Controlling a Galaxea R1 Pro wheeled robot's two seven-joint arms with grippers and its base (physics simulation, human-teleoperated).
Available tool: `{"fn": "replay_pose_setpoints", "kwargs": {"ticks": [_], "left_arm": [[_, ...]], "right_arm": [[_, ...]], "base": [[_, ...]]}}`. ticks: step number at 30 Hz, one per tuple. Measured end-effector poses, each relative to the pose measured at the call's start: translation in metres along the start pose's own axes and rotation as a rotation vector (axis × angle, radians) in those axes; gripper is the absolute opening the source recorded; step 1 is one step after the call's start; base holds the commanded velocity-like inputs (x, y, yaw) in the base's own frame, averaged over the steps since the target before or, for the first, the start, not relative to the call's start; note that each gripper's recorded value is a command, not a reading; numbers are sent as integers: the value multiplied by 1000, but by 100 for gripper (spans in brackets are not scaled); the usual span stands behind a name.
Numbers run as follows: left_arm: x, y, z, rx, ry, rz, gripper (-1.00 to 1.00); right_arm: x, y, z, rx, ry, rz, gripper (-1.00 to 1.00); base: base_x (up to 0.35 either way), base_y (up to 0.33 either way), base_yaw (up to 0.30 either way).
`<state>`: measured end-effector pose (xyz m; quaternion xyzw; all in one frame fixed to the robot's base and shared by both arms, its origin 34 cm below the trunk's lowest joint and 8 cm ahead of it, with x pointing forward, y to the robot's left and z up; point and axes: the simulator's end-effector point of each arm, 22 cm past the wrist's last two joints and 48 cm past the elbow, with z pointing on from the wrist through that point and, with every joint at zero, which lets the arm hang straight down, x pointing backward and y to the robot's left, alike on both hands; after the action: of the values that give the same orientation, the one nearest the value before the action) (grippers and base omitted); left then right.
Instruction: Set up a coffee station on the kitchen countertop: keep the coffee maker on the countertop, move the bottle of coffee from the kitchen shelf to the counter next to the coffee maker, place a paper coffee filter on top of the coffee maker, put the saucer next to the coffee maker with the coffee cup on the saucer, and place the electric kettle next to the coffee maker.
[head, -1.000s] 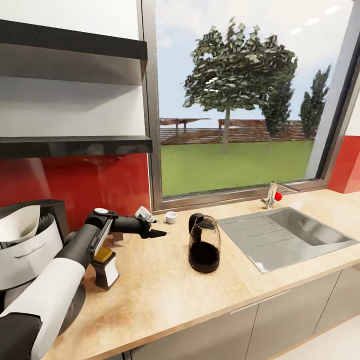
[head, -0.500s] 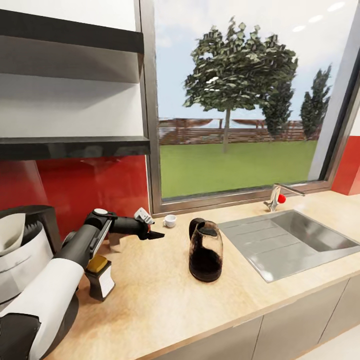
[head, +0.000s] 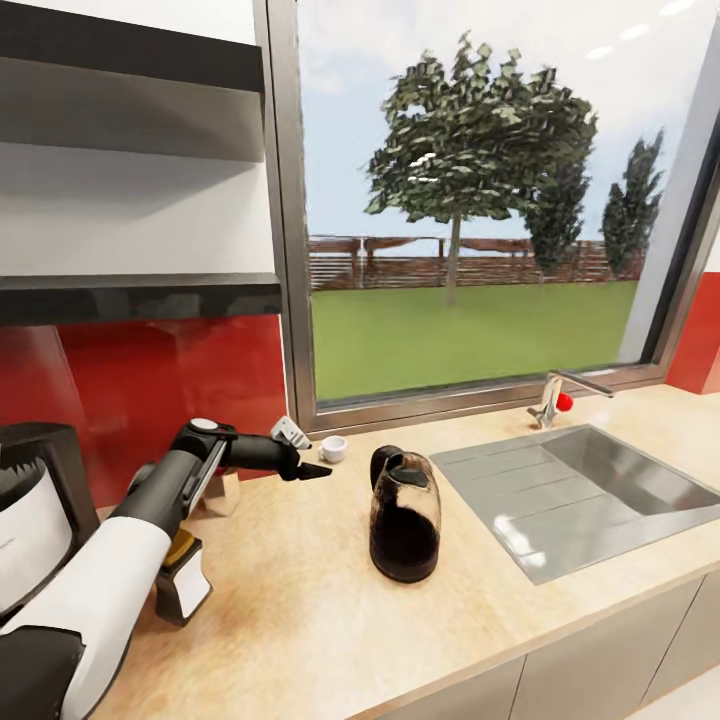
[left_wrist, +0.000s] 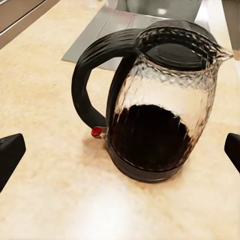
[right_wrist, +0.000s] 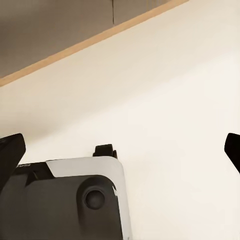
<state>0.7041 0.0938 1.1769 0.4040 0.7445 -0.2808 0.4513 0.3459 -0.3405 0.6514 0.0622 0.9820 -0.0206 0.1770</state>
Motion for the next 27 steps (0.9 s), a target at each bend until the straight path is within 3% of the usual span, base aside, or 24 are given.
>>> {"fn": "replay_pose_setpoints", "kwargs": {"ticks": [27], "left_arm": [[5, -2, 2, 5, 8, -3, 100]], "right_arm": [[0, 1, 0, -2, -1, 0, 100]], "base": [[90, -46, 0]]}}
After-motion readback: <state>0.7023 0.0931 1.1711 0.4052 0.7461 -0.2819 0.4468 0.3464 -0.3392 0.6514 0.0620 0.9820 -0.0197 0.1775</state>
